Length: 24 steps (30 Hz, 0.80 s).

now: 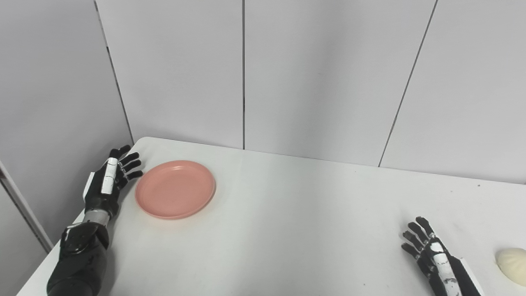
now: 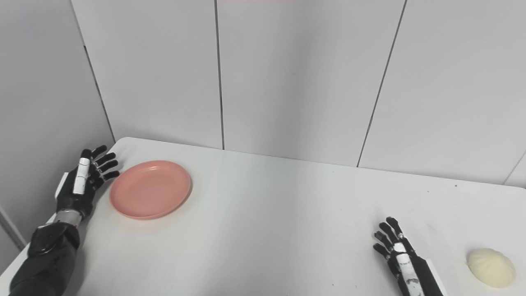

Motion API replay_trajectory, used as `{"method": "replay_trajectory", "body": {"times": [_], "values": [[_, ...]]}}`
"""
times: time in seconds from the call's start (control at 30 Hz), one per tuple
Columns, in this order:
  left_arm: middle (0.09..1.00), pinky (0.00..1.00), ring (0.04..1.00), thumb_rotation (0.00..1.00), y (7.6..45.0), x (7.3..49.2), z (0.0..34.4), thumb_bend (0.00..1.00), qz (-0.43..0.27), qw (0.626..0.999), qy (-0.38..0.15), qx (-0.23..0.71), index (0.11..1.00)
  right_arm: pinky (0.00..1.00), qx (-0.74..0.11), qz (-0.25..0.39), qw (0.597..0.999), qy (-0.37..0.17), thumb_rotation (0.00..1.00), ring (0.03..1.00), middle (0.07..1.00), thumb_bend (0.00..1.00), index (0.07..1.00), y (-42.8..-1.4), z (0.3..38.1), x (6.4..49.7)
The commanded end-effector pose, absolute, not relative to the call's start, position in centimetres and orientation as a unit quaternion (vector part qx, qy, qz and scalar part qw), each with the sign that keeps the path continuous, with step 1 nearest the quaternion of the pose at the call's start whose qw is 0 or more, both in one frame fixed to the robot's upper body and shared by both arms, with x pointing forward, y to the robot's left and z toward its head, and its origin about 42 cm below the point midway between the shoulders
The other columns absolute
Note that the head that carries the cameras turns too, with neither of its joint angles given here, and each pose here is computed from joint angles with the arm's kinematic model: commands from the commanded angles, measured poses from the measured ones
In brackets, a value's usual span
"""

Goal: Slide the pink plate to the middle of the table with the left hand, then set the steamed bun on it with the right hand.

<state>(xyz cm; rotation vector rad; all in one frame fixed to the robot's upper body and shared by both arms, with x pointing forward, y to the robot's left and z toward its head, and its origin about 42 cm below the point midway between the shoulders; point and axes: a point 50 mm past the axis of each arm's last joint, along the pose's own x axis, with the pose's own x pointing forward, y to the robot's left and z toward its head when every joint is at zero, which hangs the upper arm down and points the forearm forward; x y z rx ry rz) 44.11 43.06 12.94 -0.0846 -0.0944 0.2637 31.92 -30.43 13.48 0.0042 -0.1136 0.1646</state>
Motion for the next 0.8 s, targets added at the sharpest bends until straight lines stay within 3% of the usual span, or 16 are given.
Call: {"method": "replay_trajectory", "body": {"times": [0.0,0.77], "values": [[0.771,0.69,0.78,0.84,42.4,44.8,13.1,0.91,0.121,0.991,-0.038,-0.047,0.795,0.89,0.01,0.085,0.995,-0.045,0.88,0.918,0.945,0.8,0.959,-30.1,13.0,31.3],[0.763,0.64,0.768,0.86,37.5,47.2,14.4,0.93,0.045,0.998,-0.031,-0.028,0.777,0.89,0.011,0.092,0.995,-0.048,0.87,0.919,0.95,0.78,0.949,-29.7,13.1,31.3]]}}
